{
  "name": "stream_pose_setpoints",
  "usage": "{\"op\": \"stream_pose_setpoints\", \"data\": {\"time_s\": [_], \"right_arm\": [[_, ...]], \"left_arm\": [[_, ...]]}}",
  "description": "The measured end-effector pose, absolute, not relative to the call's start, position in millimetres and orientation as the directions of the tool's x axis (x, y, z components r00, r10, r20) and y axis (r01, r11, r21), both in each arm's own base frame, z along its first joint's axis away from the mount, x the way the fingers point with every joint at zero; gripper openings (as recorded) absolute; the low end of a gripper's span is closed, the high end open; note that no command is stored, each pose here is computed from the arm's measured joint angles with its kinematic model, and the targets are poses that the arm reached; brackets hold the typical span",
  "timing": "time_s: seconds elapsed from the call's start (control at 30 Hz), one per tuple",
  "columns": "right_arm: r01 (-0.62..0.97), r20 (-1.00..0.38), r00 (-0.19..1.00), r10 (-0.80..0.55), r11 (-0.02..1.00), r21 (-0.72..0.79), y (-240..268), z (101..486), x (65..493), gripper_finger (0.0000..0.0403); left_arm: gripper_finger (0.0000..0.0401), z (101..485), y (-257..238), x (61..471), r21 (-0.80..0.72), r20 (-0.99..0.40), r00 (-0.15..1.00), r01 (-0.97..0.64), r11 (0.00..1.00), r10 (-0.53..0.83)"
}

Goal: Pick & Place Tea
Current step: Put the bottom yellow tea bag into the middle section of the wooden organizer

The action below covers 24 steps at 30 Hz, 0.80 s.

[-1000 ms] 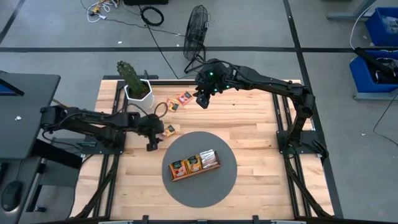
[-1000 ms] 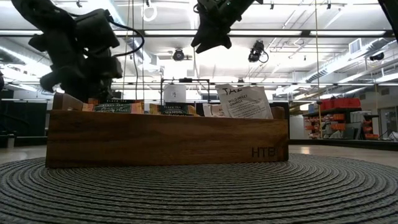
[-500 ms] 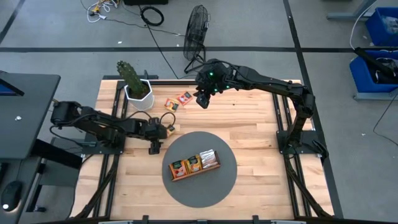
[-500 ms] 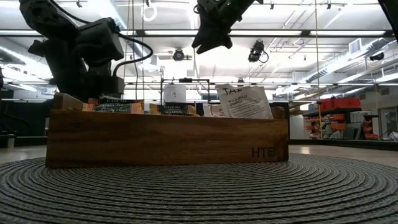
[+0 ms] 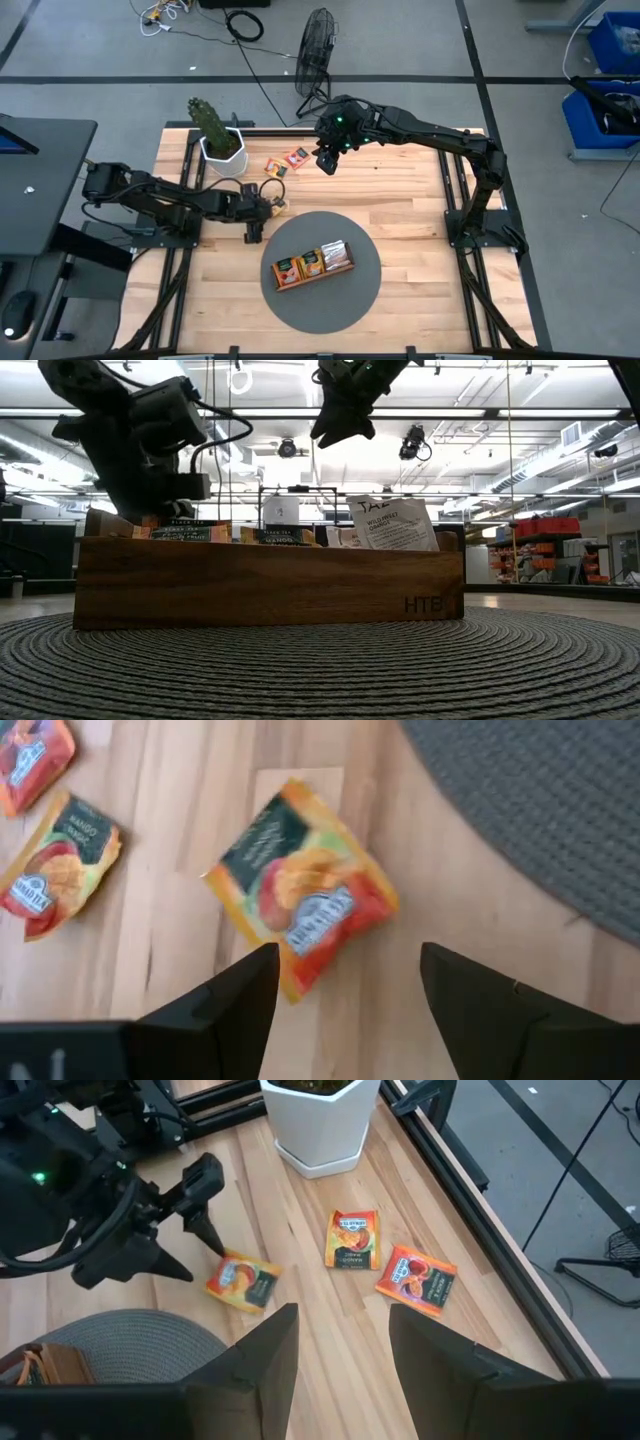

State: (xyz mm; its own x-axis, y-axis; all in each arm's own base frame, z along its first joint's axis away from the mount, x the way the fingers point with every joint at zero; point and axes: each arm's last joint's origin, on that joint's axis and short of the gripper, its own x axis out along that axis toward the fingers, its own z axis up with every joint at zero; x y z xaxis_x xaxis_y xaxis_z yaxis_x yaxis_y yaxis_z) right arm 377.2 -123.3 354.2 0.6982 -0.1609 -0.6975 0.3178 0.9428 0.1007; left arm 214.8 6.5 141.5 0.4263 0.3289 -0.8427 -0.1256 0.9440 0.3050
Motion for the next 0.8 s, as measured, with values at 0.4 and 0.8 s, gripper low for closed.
{"op": "stream_pose_setpoints", "data": {"time_s": [0.4,0.8], "right_arm": [[0.312,-0.695,0.701,-0.162,0.945,0.095,-123.4,354.5,377.4,0.0164],[0.314,-0.696,0.700,-0.161,0.945,0.097,-123.4,354.3,377.4,0.0164]], "left_arm": [[0.0248,142.0,4.9,225.2,0.325,-0.813,0.495,-0.048,0.944,0.305],[0.0230,120.5,13.3,234.4,0.299,-0.847,0.441,-0.068,0.952,0.297]]}}
